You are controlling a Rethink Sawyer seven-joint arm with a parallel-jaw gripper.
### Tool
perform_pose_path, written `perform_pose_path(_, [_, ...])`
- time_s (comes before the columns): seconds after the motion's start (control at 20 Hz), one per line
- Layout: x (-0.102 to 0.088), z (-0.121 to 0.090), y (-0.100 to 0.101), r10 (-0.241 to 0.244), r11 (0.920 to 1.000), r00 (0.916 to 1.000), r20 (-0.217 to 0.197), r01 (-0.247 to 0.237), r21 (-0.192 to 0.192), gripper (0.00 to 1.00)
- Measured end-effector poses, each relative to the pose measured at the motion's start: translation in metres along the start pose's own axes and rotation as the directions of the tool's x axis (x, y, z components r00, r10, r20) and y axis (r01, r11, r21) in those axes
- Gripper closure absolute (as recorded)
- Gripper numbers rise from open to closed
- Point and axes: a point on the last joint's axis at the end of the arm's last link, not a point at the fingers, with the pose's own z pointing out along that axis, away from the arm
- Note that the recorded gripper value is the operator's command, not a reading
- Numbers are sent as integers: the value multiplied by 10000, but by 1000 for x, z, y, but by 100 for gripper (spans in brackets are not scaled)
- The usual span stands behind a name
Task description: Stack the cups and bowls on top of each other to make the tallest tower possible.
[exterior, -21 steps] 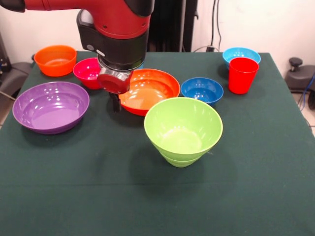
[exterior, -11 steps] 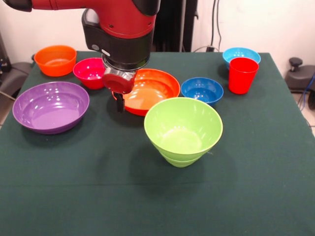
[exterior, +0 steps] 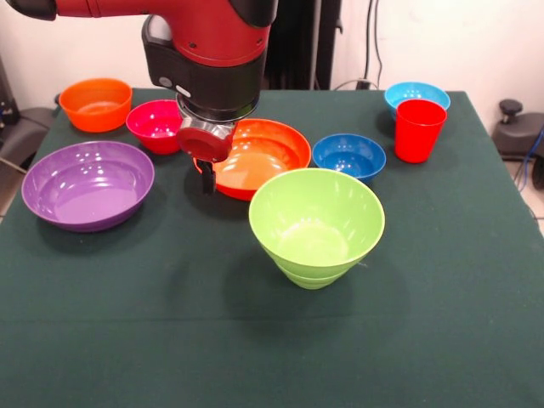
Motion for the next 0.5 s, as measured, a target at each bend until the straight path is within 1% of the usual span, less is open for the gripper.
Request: perform_pose_path(0.5, [-1,0,0,-127,9999,9999,-49,127,24,0])
